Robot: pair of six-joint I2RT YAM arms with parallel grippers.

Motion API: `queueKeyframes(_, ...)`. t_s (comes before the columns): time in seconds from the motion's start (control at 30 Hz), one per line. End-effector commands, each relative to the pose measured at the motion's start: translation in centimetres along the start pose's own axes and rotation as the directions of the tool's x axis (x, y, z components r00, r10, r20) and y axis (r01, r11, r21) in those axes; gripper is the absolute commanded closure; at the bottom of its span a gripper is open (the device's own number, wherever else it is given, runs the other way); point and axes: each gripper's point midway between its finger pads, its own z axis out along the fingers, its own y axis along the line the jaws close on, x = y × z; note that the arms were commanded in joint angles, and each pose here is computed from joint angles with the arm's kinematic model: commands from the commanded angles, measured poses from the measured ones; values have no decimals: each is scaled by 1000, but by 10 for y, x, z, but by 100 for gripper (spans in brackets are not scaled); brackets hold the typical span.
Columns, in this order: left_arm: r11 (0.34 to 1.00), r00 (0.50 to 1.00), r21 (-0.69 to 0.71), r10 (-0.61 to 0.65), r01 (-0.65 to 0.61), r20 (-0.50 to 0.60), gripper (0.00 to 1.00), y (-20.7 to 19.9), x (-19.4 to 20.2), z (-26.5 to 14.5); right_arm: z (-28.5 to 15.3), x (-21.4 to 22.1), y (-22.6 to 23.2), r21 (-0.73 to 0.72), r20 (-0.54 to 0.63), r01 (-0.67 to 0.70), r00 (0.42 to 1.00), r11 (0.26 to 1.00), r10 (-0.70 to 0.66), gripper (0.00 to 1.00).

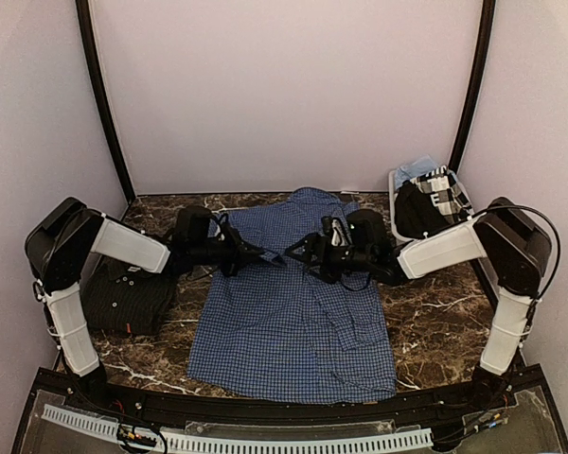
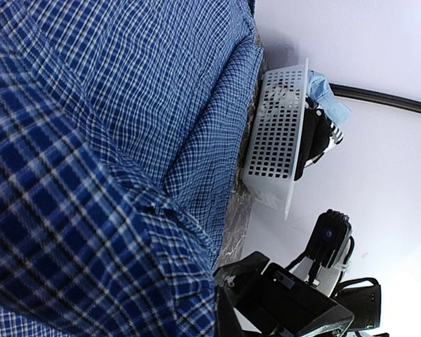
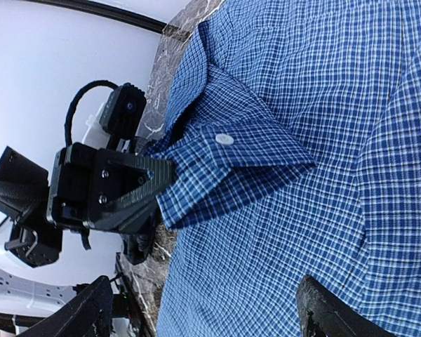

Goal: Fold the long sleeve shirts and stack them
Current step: Pick up the 1/3-folded shirt from the center of the board.

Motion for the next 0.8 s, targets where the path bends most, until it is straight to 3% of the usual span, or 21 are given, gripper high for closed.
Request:
queueKeyframes(0.0, 999, 1000, 34, 6, -5, -29, 100, -9, 19, -5, 16, 4, 23, -121, -19, -71, 997, 990, 69, 13)
queueKeyframes(0.4, 977, 995, -206, -66, 50, -69, 100, 67, 50, -16, 44, 33, 7, -73, -77, -115, 991, 991, 109, 18)
queueKeyframes(0.77, 984, 990, -165, -91, 72, -109, 100, 57, 58, -11, 57, 38, -7, -39, -88, -140, 987, 989, 136, 35)
